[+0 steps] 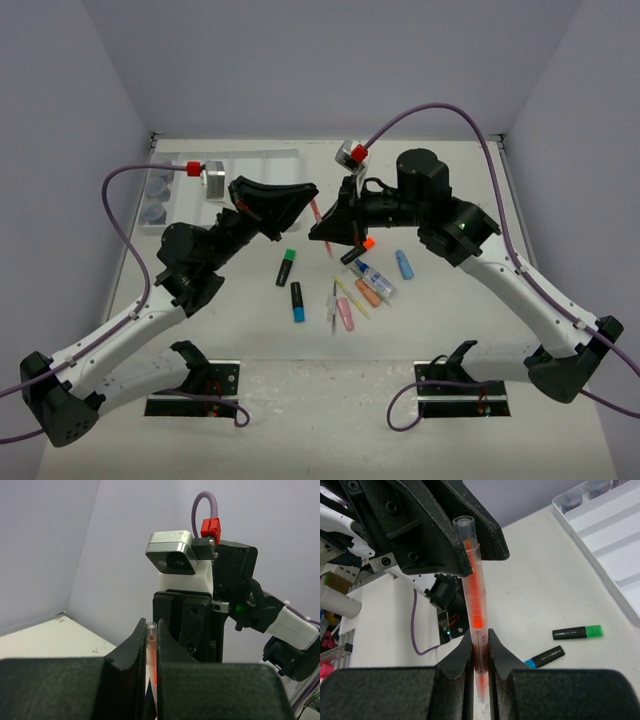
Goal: Sort the stationery into containers
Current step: Close the pen cap on the pen.
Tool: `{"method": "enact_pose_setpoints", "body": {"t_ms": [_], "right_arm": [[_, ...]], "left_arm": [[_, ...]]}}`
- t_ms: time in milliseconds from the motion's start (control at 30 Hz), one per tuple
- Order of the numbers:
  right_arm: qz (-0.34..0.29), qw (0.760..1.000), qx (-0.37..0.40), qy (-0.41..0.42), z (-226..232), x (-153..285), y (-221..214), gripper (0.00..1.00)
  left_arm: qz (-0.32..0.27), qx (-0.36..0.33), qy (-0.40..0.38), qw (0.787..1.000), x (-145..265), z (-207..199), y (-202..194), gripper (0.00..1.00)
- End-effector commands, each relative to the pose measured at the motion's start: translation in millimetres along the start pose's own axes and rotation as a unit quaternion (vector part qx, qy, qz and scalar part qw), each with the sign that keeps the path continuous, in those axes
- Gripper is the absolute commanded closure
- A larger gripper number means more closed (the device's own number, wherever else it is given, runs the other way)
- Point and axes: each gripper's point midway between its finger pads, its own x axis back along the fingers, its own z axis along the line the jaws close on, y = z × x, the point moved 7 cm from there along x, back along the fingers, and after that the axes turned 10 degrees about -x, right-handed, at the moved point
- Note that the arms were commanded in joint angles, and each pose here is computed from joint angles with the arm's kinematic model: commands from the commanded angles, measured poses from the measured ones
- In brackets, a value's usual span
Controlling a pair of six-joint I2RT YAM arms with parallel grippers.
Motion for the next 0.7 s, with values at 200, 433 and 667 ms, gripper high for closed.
{"method": "enact_pose_setpoints", "body": {"t_ms": [200,433,667], "right_arm": [[-0.165,0.973,0.123,0.101,11.2,11.8,24.5,1.00],[-0.147,0.979,0.098,0.098,-2.3,15.1,-20.7,1.00],[-0.127,0.982,0.089,0.112,0.7,15.0,-36.1,0.96]], "left_arm": [[0.200,-0.003,0.000,0.980,22.7,-9.6,-42.5,1.00],[0.137,-0.049,-0.017,0.989,1.8,-25.1,20.4,1.00],[0.106,-0.050,-0.049,0.992,-6.5,-36.2,39.5,1.00]]}}
